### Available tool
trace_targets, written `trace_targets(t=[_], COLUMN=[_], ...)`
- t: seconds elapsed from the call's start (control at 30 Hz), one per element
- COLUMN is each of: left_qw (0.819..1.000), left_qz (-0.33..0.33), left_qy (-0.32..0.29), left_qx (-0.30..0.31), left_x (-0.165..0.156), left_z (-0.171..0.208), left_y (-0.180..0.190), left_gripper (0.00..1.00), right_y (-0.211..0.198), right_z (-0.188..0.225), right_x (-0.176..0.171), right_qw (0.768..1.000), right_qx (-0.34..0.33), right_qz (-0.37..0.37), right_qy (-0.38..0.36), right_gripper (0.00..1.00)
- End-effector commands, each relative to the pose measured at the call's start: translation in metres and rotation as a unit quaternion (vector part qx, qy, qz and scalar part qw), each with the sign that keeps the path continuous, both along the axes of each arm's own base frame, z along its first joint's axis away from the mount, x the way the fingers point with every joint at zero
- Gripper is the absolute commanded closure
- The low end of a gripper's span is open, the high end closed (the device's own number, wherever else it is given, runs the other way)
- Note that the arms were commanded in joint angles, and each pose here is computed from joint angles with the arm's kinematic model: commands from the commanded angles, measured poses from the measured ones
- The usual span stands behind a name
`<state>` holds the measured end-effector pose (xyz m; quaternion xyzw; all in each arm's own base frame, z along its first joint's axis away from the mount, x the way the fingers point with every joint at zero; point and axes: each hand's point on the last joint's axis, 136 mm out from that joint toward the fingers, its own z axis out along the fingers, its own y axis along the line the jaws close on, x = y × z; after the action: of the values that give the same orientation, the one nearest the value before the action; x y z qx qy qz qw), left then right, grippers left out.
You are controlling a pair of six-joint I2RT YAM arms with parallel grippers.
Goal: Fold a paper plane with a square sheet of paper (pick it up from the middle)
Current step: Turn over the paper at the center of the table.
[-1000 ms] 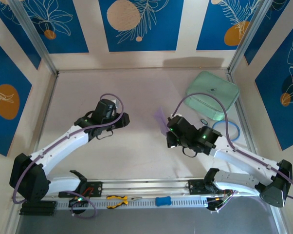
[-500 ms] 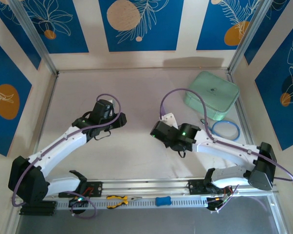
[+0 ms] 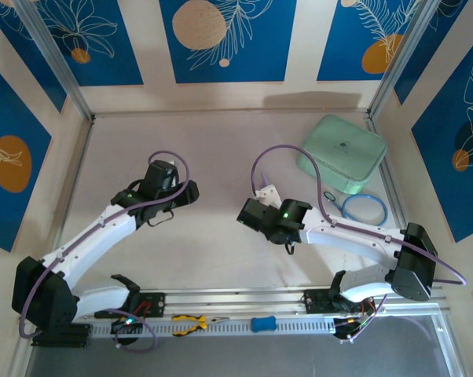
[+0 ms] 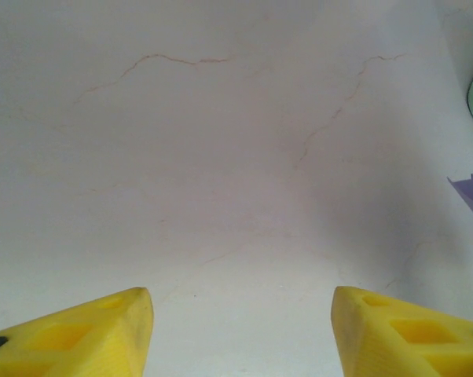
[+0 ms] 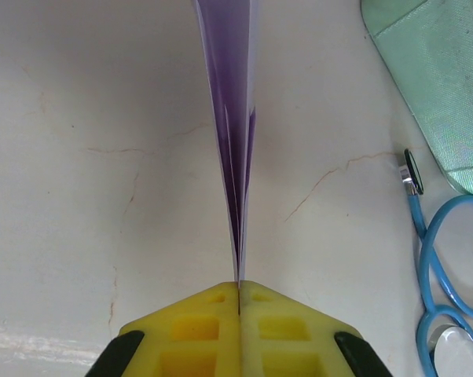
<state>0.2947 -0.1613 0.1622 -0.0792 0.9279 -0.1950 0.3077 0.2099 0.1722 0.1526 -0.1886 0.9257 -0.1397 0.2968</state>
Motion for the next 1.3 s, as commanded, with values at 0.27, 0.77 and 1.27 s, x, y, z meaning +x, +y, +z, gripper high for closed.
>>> trace_targets(t=[0.27, 0.77, 1.27], left_qw=[1.000, 0.997, 0.998], left_qz=[0.025, 0.066, 0.061], left_qy=[0.000, -0.023, -0.021], left_qx=[-0.001, 0.010, 0.006], left_x=[-0.008, -0.028, -0.024], left_z=[0.005, 0.012, 0.008], left_y=[0.019, 0.050, 0.047], left_gripper=[0.29, 0.25, 0.23], right_y=[0.001, 0.046, 0.102], right_z=[-0.010, -0.068, -0.076], right_x=[-0.004, -0.031, -0.056], right_qw=[1.000, 0.989, 0.963], right_qx=[-0.004, -0.021, 0.106], right_qz=[0.015, 0.083, 0.149], right_qy=[0.020, 0.118, 0.196], right_gripper=[0.93, 0.88, 0.61])
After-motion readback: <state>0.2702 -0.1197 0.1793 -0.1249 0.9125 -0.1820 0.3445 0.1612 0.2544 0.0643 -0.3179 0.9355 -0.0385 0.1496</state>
